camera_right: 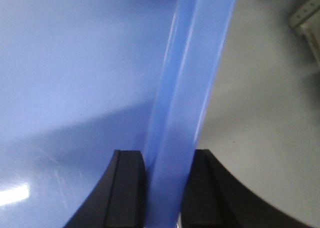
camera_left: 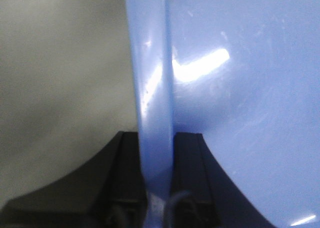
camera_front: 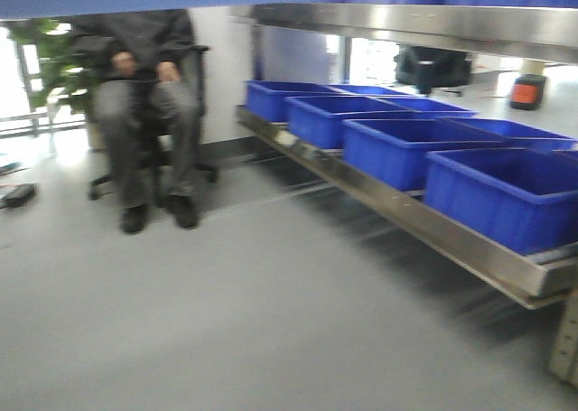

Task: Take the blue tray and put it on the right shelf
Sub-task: 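Carry the tray with both grippers while driving toward the steel shelf, then align the held tray above the roller shelf level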

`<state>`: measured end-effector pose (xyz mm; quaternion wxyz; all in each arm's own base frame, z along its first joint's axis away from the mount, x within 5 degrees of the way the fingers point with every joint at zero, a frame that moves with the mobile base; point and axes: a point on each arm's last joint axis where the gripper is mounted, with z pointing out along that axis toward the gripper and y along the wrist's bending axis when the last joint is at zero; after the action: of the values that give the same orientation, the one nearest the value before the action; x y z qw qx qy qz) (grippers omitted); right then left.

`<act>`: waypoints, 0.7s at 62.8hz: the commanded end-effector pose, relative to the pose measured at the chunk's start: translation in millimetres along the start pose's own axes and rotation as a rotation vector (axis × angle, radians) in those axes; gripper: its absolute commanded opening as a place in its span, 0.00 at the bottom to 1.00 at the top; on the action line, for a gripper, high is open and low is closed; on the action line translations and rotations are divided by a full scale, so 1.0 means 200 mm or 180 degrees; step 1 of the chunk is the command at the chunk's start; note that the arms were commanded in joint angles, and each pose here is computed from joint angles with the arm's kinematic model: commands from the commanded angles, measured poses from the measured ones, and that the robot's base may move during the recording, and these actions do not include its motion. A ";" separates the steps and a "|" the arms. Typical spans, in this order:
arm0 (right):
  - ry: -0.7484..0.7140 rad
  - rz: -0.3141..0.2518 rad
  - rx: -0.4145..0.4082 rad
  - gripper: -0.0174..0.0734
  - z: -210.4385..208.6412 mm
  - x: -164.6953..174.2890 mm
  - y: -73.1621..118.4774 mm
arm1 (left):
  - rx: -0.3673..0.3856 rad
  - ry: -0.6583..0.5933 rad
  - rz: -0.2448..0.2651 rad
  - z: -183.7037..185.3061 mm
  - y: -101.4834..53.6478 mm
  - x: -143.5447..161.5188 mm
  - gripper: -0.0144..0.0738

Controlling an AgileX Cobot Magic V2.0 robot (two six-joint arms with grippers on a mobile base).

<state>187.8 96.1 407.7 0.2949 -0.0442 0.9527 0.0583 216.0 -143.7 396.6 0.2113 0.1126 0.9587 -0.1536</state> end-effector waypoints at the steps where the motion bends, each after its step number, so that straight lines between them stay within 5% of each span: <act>1: -0.0382 -0.0090 -0.0072 0.25 -0.07 -0.05 -0.01 | 0.0031 0.0178 0.0102 -0.07 -0.01 0.05 0.11; 44: -0.0378 -0.0089 -0.0073 0.25 -0.07 -0.05 -0.01 | 0.0036 0.0180 0.0101 -0.07 -0.01 0.05 0.11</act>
<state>187.8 96.1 407.7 0.2949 -0.0442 0.9527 0.0583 215.9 -143.8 396.2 0.2102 0.1126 0.9589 -0.1541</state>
